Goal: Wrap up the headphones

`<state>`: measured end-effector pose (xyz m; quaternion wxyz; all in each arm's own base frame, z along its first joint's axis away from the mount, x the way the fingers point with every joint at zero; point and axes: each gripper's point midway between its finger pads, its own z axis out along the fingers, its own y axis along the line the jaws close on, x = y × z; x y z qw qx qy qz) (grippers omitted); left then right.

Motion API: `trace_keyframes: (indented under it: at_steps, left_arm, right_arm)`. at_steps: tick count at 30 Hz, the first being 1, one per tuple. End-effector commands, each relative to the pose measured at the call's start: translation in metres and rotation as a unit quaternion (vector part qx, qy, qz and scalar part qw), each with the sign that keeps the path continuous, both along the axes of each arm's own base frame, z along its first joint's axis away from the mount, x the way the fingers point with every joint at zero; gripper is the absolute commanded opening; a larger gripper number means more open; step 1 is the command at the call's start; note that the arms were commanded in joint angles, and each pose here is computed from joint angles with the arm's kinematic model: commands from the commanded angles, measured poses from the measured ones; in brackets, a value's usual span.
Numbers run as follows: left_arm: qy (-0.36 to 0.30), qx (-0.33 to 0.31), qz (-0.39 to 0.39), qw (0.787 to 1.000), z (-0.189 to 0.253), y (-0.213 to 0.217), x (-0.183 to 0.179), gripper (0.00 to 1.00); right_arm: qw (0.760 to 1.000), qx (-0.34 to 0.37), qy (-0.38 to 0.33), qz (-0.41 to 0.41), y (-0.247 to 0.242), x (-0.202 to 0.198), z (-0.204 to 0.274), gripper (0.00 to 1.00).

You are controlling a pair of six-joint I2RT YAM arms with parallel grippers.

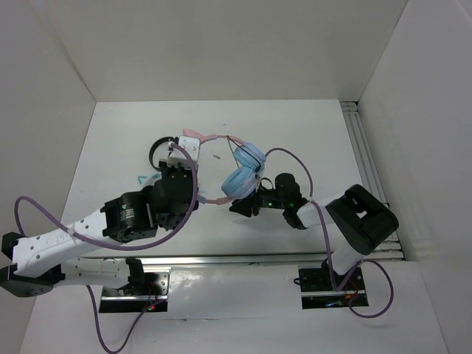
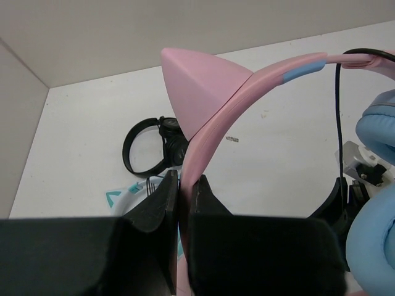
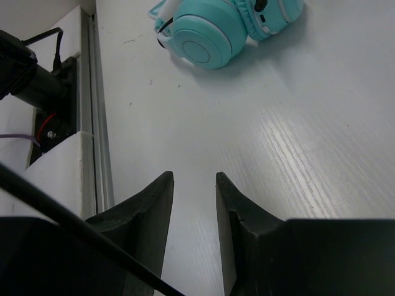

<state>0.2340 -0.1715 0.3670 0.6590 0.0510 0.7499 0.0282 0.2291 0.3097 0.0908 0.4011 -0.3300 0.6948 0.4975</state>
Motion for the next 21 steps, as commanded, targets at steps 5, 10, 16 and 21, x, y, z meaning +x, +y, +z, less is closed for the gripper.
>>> trace_keyframes:
  at_steps: [5,10,16,21]
  left_arm:
    - [-0.095,-0.251,0.111,0.957,0.088,0.035,0.001,0.00]
    - [-0.099,-0.251,0.126,0.955,0.090,0.041,0.000,0.00]
    - [-0.104,-0.252,0.131,0.953,0.093,0.046,-0.001,0.00]
    - [-0.102,-0.252,0.122,0.954,0.093,0.046,-0.001,0.00]
  right_arm:
    - [1.000,0.003,0.017,0.017,0.003,-0.017,-0.014,0.43]
    - [0.999,-0.007,0.031,0.017,0.002,-0.018,-0.026,0.47]
    - [1.000,-0.002,0.019,0.005,0.005,-0.009,-0.024,0.46]
    - [1.000,-0.005,0.027,0.000,0.012,0.002,-0.023,0.64]
